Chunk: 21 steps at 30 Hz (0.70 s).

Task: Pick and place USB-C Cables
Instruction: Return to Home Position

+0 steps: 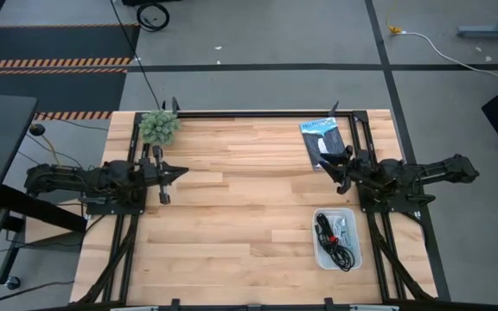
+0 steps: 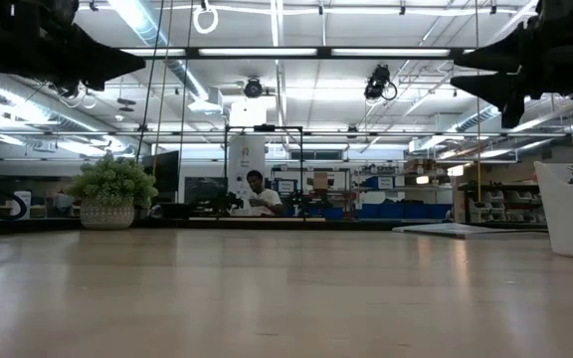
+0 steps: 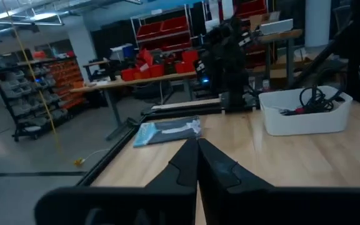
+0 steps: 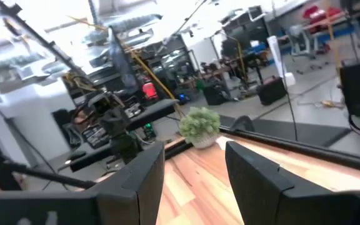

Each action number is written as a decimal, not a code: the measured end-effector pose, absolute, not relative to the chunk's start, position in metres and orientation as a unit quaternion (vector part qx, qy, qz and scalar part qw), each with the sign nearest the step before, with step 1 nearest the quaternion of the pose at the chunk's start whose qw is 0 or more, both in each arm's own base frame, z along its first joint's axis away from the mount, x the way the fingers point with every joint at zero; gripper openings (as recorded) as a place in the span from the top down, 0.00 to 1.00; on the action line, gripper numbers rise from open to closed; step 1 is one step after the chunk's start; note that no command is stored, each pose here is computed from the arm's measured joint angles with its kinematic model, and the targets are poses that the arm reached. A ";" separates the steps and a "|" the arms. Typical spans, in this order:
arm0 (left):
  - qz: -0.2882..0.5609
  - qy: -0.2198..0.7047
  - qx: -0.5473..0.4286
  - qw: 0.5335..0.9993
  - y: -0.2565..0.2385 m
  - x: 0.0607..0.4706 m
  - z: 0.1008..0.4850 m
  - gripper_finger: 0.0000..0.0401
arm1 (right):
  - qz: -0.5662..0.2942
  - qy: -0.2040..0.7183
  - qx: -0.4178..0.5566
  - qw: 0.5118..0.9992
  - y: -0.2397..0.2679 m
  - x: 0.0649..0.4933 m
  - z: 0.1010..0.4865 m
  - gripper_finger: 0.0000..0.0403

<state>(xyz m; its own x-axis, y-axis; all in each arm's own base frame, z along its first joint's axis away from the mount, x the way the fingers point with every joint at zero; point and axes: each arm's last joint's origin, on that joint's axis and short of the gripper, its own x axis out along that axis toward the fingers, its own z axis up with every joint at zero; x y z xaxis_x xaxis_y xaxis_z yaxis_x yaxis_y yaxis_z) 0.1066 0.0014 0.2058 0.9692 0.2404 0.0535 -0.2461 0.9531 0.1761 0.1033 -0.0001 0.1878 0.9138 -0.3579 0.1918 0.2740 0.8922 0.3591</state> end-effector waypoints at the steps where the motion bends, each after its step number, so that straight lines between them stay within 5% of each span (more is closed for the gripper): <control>1: 0.123 -0.016 0.091 0.988 0.001 0.107 0.206 0.98 | -0.170 -0.126 0.171 0.962 0.000 0.103 0.187 0.56; 12: 0.120 0.056 -0.006 0.991 0.001 0.106 0.189 0.97 | -0.178 -0.117 0.146 0.966 -0.001 0.103 0.186 0.56; 21: 0.124 0.031 -0.116 0.985 0.001 0.106 0.191 0.97 | -0.178 -0.116 0.145 0.966 -0.001 0.103 0.186 0.56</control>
